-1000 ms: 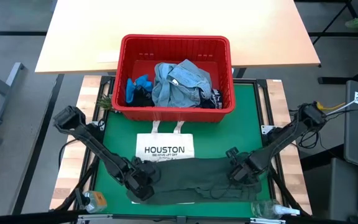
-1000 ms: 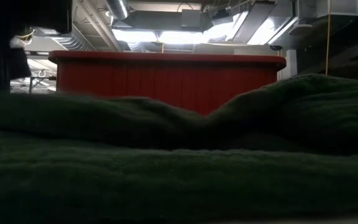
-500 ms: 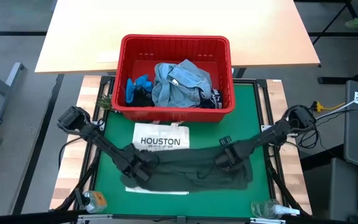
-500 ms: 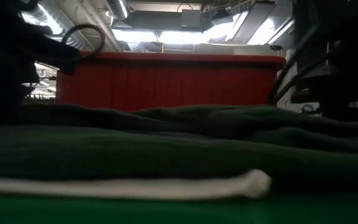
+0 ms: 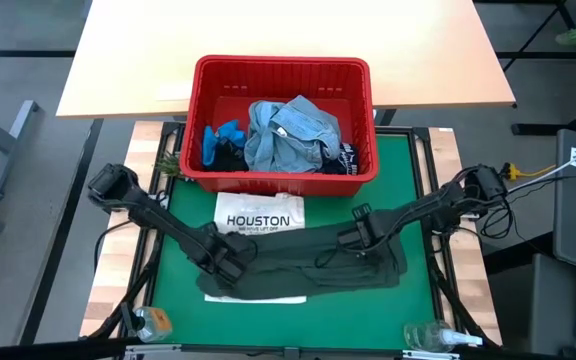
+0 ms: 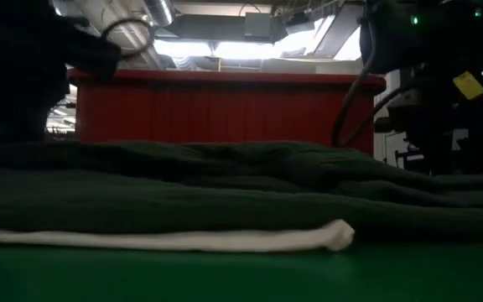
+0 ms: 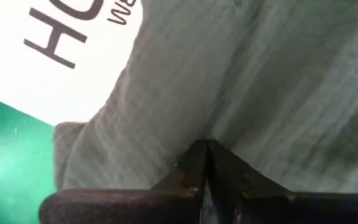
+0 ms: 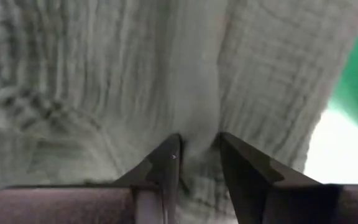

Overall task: Fold Laundry from Bin
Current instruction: Fold the green t-shirt

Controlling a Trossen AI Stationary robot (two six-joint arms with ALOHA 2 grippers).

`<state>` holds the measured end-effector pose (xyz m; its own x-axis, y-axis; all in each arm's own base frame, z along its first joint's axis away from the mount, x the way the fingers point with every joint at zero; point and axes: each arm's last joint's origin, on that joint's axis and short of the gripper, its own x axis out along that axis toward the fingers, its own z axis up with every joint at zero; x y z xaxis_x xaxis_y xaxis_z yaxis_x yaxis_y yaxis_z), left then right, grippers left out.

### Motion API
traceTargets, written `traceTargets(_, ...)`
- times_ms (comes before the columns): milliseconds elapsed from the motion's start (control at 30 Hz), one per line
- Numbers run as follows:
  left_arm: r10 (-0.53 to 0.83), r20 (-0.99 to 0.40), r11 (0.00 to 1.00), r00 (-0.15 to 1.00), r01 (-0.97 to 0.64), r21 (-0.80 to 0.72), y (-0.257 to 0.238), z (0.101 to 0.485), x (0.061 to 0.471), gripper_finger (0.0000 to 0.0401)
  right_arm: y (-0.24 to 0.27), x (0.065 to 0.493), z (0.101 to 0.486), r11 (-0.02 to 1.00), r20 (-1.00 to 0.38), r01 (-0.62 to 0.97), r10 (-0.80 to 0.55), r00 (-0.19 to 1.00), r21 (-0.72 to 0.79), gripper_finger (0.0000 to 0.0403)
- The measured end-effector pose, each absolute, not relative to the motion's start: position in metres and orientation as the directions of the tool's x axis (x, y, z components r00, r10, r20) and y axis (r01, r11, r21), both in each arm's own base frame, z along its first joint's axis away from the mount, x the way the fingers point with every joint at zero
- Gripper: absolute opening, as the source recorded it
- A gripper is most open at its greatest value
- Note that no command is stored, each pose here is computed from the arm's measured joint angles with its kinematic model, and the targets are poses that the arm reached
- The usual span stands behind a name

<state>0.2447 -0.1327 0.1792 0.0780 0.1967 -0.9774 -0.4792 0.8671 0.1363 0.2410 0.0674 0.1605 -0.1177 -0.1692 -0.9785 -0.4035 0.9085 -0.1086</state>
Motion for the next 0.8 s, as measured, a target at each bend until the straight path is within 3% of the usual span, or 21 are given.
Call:
traceTargets(233,0.032,-0.99,0.877,0.14,-0.478,-0.039,-0.147,0.208,0.238,0.0011,0.068,0.241,0.183,0.91,-0.98,-0.403,-0.163,-0.116,-0.104,0.0115)
traceTargets(500,-0.144,-0.977,0.836,0.155,-0.509,-0.204,-0.18,0.211,0.226,0.0011,0.071,0.241,0.195,0.921,-0.982,-0.377,-0.15,-0.112,-0.098,0.0115)
traceTargets(800,-0.087,-0.937,0.798,0.337,-0.54,-0.268,-0.217,0.206,0.213,0.0011,0.115,0.224,0.194,0.908,-0.985,-0.408,-0.147,-0.094,-0.097,0.0115)
